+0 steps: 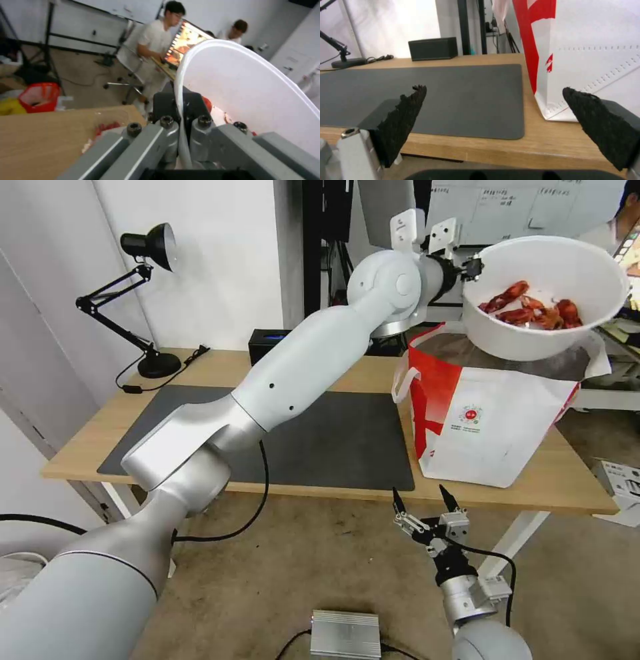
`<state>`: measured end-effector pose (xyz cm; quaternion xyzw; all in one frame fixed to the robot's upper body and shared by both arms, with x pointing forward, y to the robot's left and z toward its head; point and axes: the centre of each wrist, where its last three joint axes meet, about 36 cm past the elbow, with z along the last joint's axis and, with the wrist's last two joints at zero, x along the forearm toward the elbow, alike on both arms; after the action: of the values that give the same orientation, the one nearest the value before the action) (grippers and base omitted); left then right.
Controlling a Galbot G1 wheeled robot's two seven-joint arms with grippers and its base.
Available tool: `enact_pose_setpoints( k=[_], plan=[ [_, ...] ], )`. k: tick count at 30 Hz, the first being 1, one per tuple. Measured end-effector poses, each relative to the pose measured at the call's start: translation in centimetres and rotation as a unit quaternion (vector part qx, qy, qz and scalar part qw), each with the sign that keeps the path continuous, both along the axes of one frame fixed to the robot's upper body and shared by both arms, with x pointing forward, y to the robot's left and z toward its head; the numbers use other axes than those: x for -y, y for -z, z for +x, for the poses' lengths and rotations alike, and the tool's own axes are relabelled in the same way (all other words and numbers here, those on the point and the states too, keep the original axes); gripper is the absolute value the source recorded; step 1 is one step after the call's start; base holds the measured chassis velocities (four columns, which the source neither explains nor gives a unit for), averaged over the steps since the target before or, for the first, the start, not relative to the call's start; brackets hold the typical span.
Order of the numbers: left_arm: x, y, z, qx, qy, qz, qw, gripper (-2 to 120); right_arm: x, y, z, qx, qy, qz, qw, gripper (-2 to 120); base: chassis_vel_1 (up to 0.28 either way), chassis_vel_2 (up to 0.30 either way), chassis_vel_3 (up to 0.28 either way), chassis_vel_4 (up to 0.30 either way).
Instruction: Pick up the trash from the table and place it into the takeout bag.
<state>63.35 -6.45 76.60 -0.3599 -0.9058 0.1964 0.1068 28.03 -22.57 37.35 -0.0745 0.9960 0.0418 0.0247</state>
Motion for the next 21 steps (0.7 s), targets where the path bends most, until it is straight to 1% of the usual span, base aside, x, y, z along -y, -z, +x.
enact_pose_setpoints(
  k=[1, 3, 4, 5, 6, 7, 10, 11, 14, 15, 16, 18, 21],
  plan=[
    [0.0, 0.0, 0.0, 0.000, 0.000, 0.000, 1.0000, 0, 0.0, 0.0, 0.0, 0.000, 0.000, 0.000, 1.000, 100, 0.000, 0.000, 0.000, 0.000],
    [0.3, 0.4, 0.0, -0.002, -0.025, 0.004, 0.9997, 0, 0.0, 0.0, 0.0, 0.000, 0.000, 0.000, 1.000, 100, 0.000, 0.000, 0.000, 0.000],
    [0.3, 0.4, 0.0, -0.002, -0.025, 0.004, 0.9997, 0, 0.0, 0.0, 0.0, 0.000, 0.000, 0.000, 1.000, 100, 0.000, 0.000, 0.000, 0.000],
    [0.4, 0.6, 0.0, -0.003, -0.033, 0.006, 0.9994, 0, 0.0, 0.0, 0.0, 0.000, 0.000, 0.000, 1.000, 100, 0.000, 0.000, 0.000, 0.000],
    [0.7, 1.1, -0.1, -0.007, -0.050, 0.013, 0.9986, 0, 0.0, 0.0, 0.0, 0.000, 0.000, 0.000, 1.000, 100, 0.000, 0.000, 0.000, 0.000],
    [0.7, 1.1, -0.1, -0.007, -0.050, 0.013, 0.9986, 0, 0.0, 0.0, 0.0, 0.000, 0.000, 0.000, 1.000, 100, 0.000, 0.000, 0.000, 0.000],
    [1.6, 3.3, -0.4, -0.017, -0.081, 0.036, 0.9959, 0, 0.0, 0.0, 0.0, 0.000, 0.000, 0.000, 1.000, 100, 0.000, 0.000, 0.000, 0.000],
    [1.6, 3.3, -0.4, -0.017, -0.081, 0.036, 0.9959, 0, 0.0, 0.0, 0.0, 0.000, 0.000, 0.000, 1.000, 100, 0.000, 0.000, 0.000, 0.000],
    [2.4, 5.3, -0.8, -0.021, -0.103, 0.058, 0.9927, 0, 0.0, 0.0, 0.0, 0.000, 0.000, 0.000, 1.000, 100, 0.000, 0.000, 0.000, 0.000],
    [2.4, 5.3, -0.8, -0.021, -0.103, 0.058, 0.9927, 0, 0.0, 0.0, 0.0, 0.000, 0.000, 0.000, 1.000, 100, 0.000, 0.000, 0.000, 0.000],
    [2.6, 5.9, -0.9, -0.022, -0.109, 0.067, 0.9916, 0, 0.0, 0.0, 0.0, 0.000, 0.000, 0.000, 1.000, 100, 0.000, 0.000, 0.000, 0.000],
    [2.8, 6.5, -1.1, -0.021, -0.114, 0.075, 0.9904, 0, 0.0, 0.0, 0.0, 0.000, 0.000, 0.000, 1.000, 100, 0.000, 0.000, 0.000, 0.000],
    [3.0, 6.9, -1.4, -0.017, -0.118, 0.083, 0.9894, 0, 0.0, 0.0, 0.0, 0.000, 0.000, 0.000, 1.000, 100, 0.000, 0.000, 0.000, 0.000]
  ],
)
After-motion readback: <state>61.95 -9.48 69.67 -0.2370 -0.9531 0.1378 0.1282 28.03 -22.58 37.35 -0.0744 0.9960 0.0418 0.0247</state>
